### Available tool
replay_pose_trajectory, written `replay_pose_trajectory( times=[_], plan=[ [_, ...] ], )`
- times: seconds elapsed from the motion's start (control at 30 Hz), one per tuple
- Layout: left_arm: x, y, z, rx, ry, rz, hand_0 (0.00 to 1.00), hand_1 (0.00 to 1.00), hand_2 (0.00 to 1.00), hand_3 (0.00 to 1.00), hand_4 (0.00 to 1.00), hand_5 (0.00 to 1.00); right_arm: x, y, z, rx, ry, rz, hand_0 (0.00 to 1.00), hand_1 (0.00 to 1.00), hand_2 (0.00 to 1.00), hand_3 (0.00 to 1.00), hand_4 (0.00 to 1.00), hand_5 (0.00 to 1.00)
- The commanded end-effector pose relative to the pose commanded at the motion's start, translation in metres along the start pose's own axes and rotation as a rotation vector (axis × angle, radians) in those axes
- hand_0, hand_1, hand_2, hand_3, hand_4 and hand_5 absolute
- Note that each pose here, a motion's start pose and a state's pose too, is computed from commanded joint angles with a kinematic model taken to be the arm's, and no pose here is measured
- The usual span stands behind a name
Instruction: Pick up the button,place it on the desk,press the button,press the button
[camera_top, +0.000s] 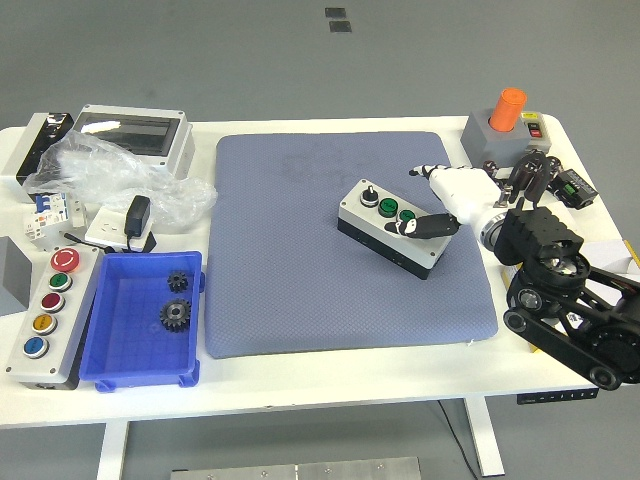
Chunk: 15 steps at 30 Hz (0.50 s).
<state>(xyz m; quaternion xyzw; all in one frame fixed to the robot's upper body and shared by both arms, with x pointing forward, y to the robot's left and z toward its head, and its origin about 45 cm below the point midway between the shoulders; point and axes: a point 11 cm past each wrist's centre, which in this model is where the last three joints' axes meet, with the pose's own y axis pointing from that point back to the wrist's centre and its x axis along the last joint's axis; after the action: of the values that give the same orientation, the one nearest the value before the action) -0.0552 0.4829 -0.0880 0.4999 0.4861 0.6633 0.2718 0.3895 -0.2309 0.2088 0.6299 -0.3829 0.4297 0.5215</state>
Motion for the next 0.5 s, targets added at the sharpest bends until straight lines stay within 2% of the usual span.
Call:
replay_pose_trajectory(
  times=[0.23, 0.5],
  plan=[
    [-0.002, 0.000, 0.001, -0.006, 0.000, -0.003, 0.695, 0.733, 0.697, 0.789, 0.782, 0.300, -0.002, -0.004, -0.008, 0.012, 0.002, -0.014, 0.839, 0.809, 0.869, 0.908, 0.998, 0.778],
    [-0.003, 0.000, 0.005, -0.019, -0.002, 0.002, 0.695, 0.734, 0.696, 0.787, 0.784, 0.300, -0.014, -0.014, -0.011, -0.001, 0.020, -0.062, 0.836, 0.809, 0.867, 0.920, 0.998, 0.799]
  ],
)
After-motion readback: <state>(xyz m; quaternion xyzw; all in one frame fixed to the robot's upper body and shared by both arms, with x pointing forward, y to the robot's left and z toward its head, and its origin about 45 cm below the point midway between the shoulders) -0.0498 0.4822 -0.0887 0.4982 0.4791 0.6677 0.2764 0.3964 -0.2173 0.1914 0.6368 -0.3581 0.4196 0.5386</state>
